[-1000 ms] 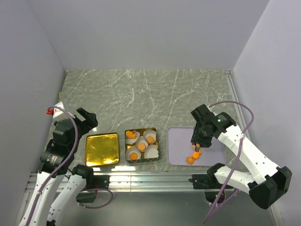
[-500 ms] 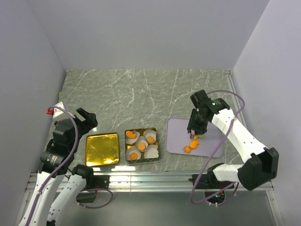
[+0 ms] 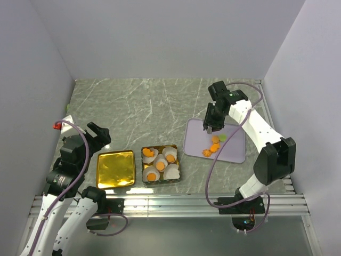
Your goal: Pack the cookies
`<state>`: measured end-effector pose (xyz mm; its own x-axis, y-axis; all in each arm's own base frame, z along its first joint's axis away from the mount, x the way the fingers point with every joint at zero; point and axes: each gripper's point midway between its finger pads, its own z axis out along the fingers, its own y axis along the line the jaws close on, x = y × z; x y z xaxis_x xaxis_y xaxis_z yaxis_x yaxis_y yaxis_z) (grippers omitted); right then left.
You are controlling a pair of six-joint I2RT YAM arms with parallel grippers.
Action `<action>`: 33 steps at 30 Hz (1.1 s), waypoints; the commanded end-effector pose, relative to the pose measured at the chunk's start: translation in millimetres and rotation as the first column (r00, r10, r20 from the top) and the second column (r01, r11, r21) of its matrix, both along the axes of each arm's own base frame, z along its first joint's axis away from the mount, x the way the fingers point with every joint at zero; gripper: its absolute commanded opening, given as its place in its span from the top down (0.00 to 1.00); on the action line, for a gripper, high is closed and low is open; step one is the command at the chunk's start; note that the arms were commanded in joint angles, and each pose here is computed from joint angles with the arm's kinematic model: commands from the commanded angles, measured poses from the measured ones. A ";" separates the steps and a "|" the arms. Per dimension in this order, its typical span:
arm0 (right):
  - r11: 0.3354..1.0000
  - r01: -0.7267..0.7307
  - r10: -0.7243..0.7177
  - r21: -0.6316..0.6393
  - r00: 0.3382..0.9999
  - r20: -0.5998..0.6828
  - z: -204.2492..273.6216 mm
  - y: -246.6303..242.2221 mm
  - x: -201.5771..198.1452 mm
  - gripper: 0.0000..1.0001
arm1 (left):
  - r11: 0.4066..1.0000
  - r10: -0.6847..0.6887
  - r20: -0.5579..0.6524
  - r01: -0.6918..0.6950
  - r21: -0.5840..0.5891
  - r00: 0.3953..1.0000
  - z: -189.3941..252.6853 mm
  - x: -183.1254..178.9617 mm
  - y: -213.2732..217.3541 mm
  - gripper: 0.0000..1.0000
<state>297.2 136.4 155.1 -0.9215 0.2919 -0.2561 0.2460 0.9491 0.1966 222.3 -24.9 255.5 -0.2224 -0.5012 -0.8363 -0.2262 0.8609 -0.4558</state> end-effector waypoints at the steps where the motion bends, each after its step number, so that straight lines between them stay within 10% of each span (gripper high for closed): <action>1: 1.000 -0.006 0.005 0.011 0.993 0.118 38.7 -3.2 14.9 0.60 | 1.000 -0.014 0.033 0.014 0.000 0.999 8.1 2.0 -2.3 0.14; 18: 0.995 0.087 -0.091 0.046 0.990 0.106 55.0 -46.4 -113.8 0.56 | 1.000 -0.012 0.057 0.012 -0.006 0.998 12.4 -1.5 -0.9 0.14; 33: 0.993 0.095 -0.100 0.068 0.992 0.071 28.6 -42.0 -118.6 0.52 | 1.000 -0.011 0.057 0.012 -0.008 0.998 12.7 -2.1 -1.0 0.13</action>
<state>167.3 92.7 182.5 -0.8825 0.3848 -0.2705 0.3183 0.9119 0.2591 219.1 -24.3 258.8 -0.2072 -0.5042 -0.8383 -0.2155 0.8594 -0.4636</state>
